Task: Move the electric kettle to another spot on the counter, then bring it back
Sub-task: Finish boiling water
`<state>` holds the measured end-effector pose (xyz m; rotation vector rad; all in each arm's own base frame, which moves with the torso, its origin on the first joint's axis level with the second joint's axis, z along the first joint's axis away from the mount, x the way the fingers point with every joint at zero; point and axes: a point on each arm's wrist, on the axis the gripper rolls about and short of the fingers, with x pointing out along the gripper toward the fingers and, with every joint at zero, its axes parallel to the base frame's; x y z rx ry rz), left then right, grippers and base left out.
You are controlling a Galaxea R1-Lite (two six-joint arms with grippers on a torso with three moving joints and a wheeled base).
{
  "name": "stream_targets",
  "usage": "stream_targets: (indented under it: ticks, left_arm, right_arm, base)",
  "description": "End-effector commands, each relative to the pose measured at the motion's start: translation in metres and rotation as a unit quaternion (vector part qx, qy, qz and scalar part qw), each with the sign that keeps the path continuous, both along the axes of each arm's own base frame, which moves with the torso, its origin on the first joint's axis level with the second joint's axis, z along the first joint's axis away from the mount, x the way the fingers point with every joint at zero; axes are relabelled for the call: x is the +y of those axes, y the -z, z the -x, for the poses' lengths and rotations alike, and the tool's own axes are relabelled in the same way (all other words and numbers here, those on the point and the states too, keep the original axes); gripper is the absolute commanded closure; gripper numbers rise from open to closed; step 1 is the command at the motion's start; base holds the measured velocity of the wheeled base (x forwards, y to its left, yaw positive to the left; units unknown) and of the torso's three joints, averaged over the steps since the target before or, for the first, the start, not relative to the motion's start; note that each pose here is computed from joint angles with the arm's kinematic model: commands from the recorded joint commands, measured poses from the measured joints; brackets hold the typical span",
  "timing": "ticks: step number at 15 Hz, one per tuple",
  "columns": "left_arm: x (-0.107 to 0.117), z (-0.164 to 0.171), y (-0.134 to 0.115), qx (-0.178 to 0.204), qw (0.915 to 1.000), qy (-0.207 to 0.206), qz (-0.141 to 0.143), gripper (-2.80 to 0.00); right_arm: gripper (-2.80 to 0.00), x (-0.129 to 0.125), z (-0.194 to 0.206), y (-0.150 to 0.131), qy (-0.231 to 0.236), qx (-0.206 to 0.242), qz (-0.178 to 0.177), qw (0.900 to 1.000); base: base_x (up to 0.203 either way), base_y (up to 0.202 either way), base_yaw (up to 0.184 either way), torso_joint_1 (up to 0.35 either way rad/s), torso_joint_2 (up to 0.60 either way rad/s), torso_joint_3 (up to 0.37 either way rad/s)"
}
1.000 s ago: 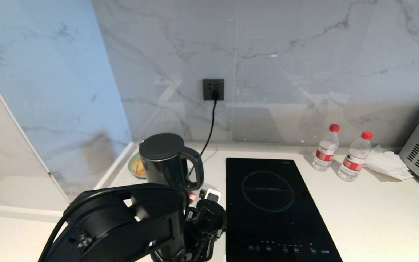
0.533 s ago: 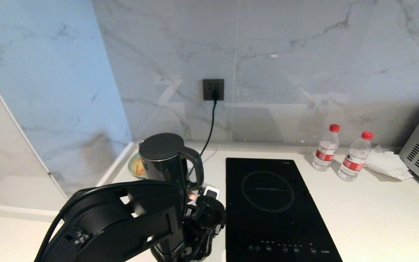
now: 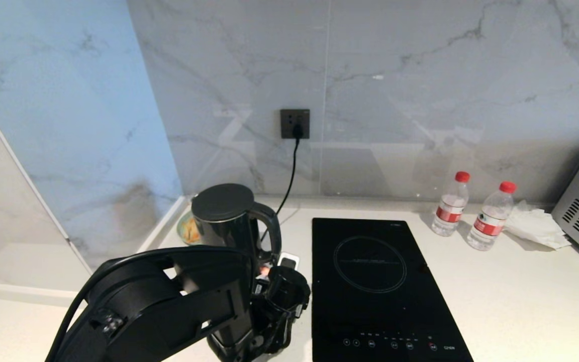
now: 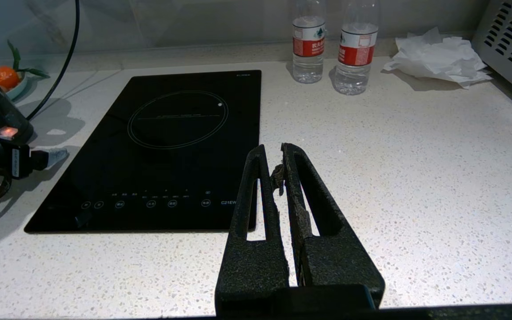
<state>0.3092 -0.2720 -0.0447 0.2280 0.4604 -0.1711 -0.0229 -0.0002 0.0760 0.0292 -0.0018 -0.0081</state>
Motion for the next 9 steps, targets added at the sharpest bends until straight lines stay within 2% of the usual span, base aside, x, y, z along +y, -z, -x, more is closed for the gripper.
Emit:
stream_targets:
  ticks: [1, 9]
  left_arm:
    - [-0.0037, 0.0035, -0.0019, -0.003, 1.0, 0.002, 0.008, -2.8]
    - [-0.0032, 0.0058, -0.0017, 0.0, 0.9999, 0.001, 0.012, -2.8]
  right_arm:
    - [0.0, 0.0, 0.0, 0.0, 0.0, 0.0, 0.0, 1.0]
    - [0.0, 0.0, 0.0, 0.0, 0.0, 0.0, 0.0, 1.0]
  base:
    - [0.0, 0.0, 0.0, 0.0, 0.0, 0.0]
    - [0.0, 0.0, 0.0, 0.0, 0.0, 0.0]
